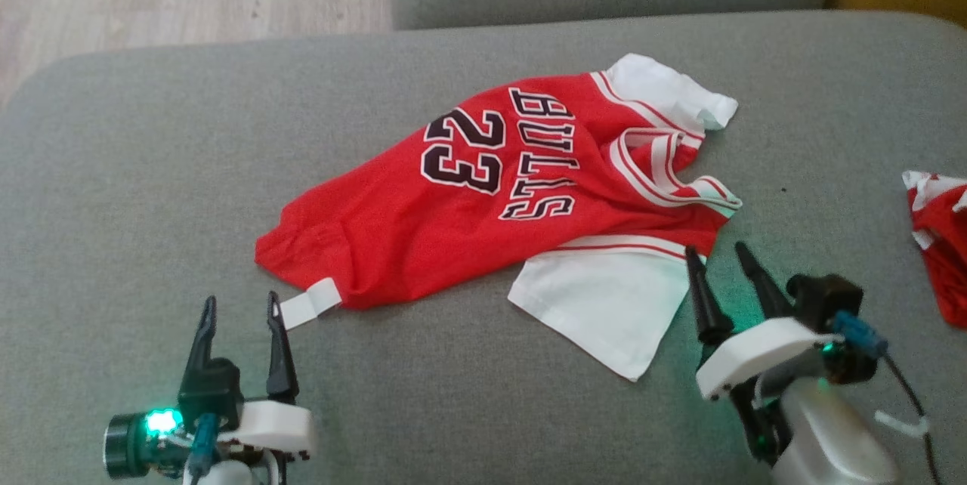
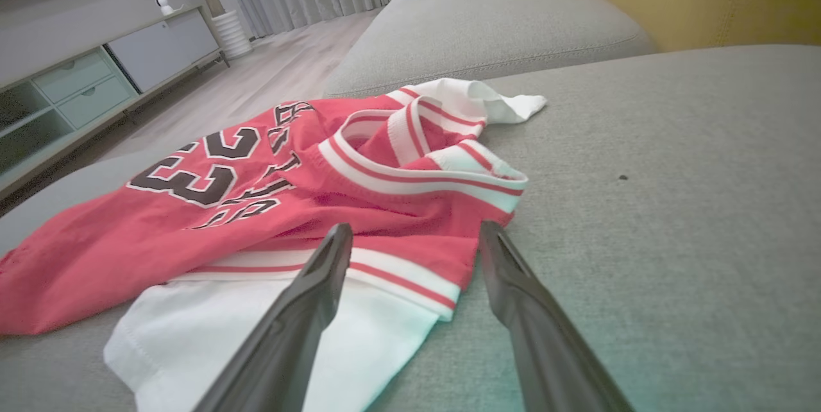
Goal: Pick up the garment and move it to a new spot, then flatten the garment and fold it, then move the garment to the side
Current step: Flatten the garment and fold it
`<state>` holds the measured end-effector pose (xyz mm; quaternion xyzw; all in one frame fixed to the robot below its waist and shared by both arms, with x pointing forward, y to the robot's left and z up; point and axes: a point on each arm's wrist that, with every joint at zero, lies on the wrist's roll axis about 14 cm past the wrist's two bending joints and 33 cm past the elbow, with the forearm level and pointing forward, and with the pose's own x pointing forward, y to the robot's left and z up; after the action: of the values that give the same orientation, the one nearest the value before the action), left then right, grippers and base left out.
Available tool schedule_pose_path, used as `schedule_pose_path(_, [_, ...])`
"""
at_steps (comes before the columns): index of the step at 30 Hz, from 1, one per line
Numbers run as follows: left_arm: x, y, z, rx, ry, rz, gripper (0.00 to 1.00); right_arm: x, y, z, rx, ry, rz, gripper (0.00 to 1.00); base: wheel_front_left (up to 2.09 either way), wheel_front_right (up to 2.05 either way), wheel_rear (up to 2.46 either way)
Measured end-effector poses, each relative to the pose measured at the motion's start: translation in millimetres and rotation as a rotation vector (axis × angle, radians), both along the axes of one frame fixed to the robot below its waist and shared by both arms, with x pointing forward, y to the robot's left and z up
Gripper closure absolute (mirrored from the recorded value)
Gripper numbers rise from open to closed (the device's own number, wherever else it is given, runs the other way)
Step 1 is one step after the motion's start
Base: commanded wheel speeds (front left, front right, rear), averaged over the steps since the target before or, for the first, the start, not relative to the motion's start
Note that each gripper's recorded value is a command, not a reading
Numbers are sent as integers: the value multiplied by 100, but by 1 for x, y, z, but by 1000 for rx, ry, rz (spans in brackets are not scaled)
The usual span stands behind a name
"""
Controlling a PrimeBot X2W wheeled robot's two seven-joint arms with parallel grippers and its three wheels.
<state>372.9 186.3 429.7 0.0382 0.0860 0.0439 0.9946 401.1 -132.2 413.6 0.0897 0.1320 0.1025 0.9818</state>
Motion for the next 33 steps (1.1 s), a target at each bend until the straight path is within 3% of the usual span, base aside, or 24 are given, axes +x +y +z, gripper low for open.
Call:
schedule_pose_path(8, [-6, 3, 10, -26, -32, 9, 0, -19, 16, -10, 27, 40, 22, 0, 0, 0, 0])
schedule_pose_path(15, [-6, -3, 3, -50, -10, -6, 0, -31, 21, -41, 12, 146, 34, 0, 0, 0, 0])
schedule_pose_path(32, [1, -14, -3, -73, 8, -41, 0, 21, 5, -48, -43, 179, -25, 0, 0, 0, 0])
schedule_pose_path(33, [0, -15, -3, -74, 10, -44, 0, 23, 6, -48, -49, 181, -21, 39, 0, 0, 0])
